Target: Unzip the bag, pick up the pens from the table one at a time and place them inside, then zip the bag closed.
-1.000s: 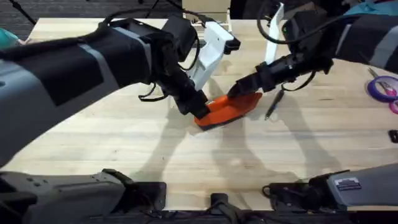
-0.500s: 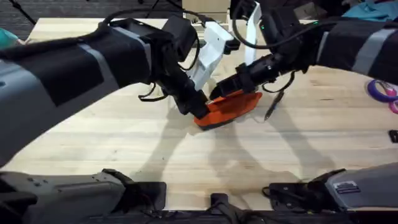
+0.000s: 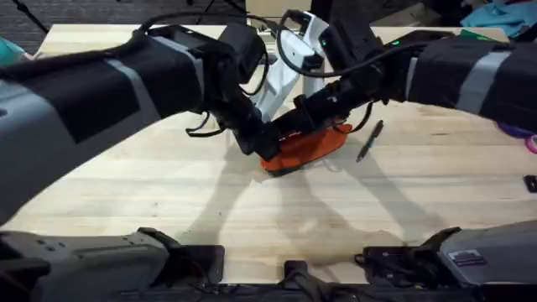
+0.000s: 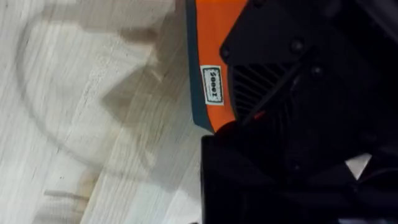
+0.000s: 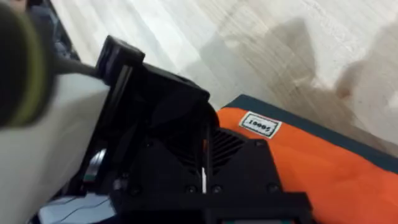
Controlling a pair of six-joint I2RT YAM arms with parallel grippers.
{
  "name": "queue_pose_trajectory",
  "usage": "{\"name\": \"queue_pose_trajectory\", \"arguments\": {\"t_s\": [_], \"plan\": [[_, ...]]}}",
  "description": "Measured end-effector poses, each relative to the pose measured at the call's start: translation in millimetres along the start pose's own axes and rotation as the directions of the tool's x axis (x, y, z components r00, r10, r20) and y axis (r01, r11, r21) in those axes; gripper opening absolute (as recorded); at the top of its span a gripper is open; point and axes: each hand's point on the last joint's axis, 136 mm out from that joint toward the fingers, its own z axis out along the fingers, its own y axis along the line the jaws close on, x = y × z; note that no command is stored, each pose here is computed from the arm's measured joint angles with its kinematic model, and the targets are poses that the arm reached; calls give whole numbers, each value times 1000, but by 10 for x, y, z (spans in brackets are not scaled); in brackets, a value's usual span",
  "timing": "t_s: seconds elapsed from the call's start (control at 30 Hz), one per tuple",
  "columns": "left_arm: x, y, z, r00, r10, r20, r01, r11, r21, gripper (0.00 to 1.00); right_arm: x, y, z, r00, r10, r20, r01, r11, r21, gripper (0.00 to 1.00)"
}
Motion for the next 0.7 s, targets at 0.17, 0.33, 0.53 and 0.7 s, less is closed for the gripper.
{"name": "queue_pose_trajectory", "arguments": {"t_s": [0.17, 0.33, 0.53, 0.7], "plan": [[26, 36, -4, 1000, -5, -11, 4, 1000, -17, 42, -41, 14, 47, 1000, 20, 18, -21, 998, 66, 35], [46, 64, -10, 1000, -9, -19, 9, 1000, -28, 42, -77, -2, 81, 998, 48, 36, -52, 993, 106, 33], [43, 61, -9, 1000, -9, -17, 8, 1000, -27, 42, -97, -42, 80, 996, 73, 51, -79, 988, 136, 33], [23, 46, -9, 1000, -7, -7, 7, 1000, -17, 43, -133, -33, 16, 996, 48, 78, -61, 982, 180, 33]]}}
